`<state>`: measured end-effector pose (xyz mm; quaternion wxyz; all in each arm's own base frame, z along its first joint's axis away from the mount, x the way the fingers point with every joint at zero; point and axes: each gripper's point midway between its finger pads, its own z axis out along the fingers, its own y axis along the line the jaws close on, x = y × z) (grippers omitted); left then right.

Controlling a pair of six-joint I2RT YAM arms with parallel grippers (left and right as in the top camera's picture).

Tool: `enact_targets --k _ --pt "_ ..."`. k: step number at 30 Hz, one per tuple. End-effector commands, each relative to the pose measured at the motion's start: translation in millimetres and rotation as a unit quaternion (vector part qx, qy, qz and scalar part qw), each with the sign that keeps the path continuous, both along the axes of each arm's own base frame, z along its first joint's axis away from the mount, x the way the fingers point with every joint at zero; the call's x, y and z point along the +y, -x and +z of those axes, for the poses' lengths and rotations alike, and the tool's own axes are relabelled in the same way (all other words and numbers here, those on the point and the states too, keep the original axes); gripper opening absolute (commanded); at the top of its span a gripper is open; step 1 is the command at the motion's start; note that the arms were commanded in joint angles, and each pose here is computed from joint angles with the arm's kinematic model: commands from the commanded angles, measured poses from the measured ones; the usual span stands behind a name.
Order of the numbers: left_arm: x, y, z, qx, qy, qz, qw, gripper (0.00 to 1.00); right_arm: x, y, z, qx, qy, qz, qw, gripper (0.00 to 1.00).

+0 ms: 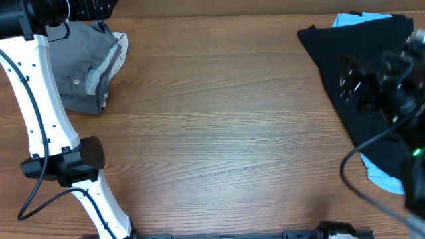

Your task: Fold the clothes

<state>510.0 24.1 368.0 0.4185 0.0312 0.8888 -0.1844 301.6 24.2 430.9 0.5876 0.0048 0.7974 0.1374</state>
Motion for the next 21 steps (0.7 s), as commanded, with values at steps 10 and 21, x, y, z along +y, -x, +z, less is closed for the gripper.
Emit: enact_targets --k 10,21 --pt "0 -1 -4 0.007 0.010 0.001 1.000 1.00 -1 31 -115 -0.125 0.024 -0.060 0.990 1.00" --pt "0 -1 -4 0.007 0.010 0.001 1.000 1.00 -2 50 -188 -0.185 0.015 -0.060 0.981 1.00"
